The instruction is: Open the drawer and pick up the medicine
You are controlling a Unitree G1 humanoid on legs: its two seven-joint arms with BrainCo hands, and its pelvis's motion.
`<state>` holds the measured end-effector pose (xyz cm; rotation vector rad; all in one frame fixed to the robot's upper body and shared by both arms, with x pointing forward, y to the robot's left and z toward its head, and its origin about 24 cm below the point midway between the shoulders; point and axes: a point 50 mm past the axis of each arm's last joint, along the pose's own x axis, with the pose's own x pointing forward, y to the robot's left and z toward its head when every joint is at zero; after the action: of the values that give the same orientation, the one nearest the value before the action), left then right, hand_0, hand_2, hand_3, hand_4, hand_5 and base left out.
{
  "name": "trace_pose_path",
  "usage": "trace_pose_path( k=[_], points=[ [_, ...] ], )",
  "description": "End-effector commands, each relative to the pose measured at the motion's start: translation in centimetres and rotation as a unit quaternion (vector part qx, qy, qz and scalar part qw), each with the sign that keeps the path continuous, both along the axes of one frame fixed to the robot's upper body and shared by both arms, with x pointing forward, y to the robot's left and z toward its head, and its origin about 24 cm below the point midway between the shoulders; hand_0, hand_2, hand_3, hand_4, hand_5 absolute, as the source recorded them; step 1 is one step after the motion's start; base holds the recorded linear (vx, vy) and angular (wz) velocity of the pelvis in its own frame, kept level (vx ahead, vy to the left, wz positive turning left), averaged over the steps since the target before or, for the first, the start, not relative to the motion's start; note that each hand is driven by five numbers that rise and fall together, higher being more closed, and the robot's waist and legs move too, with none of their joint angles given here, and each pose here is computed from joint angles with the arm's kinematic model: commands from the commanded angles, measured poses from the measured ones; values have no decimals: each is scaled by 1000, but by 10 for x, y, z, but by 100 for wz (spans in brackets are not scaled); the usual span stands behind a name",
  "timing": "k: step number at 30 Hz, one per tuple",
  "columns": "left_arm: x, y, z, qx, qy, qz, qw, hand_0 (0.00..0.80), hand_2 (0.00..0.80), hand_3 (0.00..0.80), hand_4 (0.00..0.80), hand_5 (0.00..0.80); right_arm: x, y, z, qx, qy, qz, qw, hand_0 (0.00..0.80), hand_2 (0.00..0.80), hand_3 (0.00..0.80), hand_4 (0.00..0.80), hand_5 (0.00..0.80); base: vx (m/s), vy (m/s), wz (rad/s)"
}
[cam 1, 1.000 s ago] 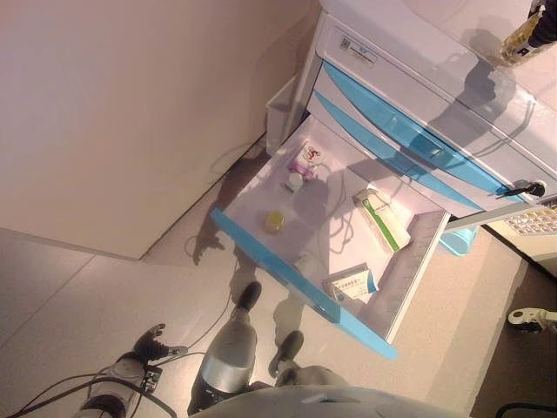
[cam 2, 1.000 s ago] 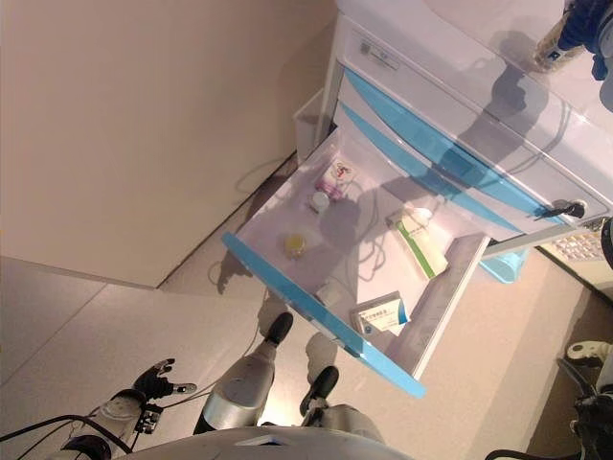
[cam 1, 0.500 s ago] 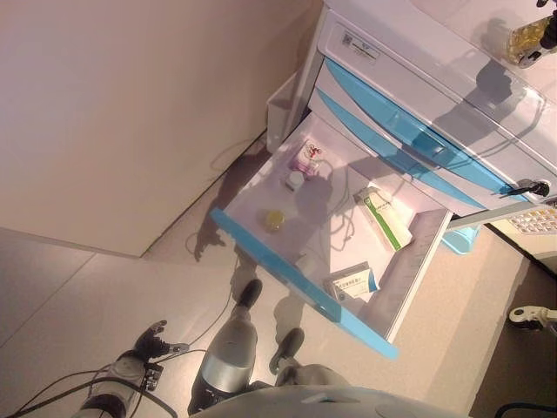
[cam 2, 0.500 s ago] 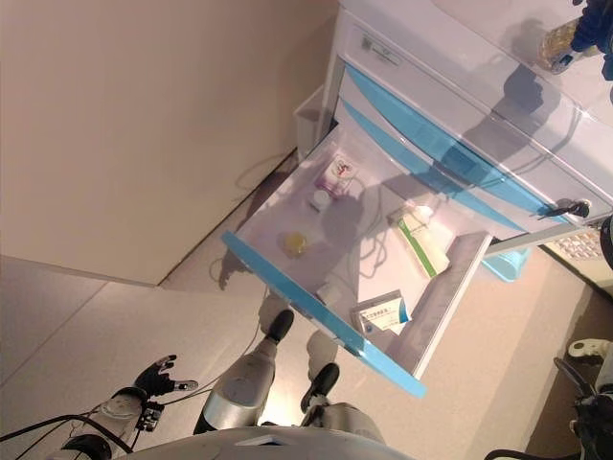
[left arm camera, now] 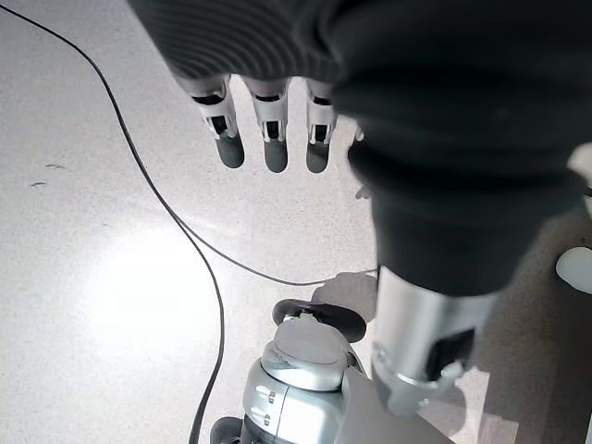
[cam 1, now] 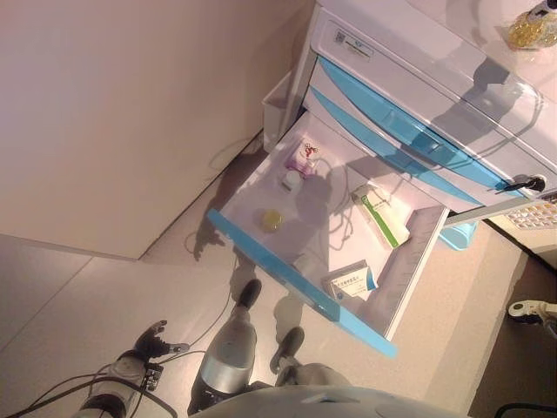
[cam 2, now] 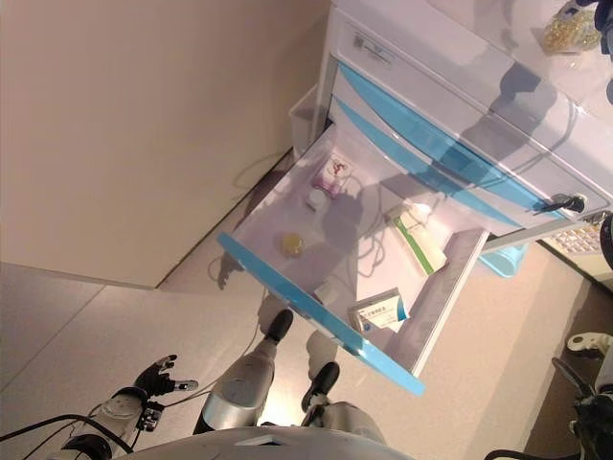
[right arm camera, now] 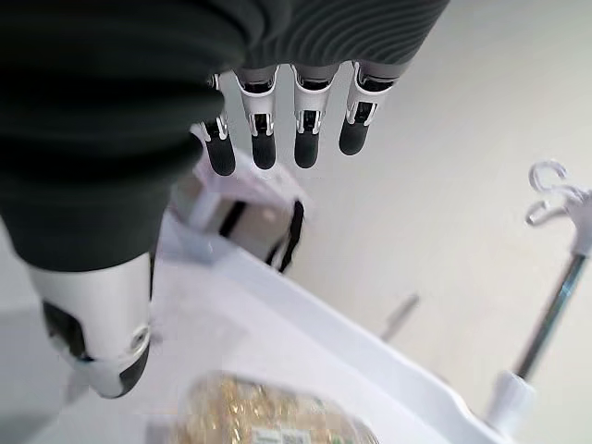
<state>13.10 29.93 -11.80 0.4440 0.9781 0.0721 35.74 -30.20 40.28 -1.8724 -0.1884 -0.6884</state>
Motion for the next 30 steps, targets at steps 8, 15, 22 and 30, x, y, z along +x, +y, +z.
trace_pose_path(
  k=[8, 15, 22, 30],
  points=[
    [-28, 11, -3, 15, 35, 0, 999, 0, 0, 0, 0, 0, -16, -5, 9, 56, -115, 74, 989, 0, 0, 0, 0, 0, -10, -11, -1],
    [-37, -2, -14, 9, 70, -21, 997, 0, 0, 0, 0, 0, -33, -5, 3, 210, -308, 207, 905, 0, 0, 0, 0, 0, -34, 16, -12],
    [-42, -23, -26, -16, 117, -55, 991, 0, 0, 0, 0, 0, -50, -35, -69, 459, -427, 296, 720, 0, 0, 0, 0, 0, -17, 39, -36],
    [-30, -38, -30, -33, 143, -84, 986, 0, 0, 0, 0, 0, -64, -38, -217, 621, -404, 216, 636, 0, 0, 0, 0, 0, -48, -45, -44]
  ],
)
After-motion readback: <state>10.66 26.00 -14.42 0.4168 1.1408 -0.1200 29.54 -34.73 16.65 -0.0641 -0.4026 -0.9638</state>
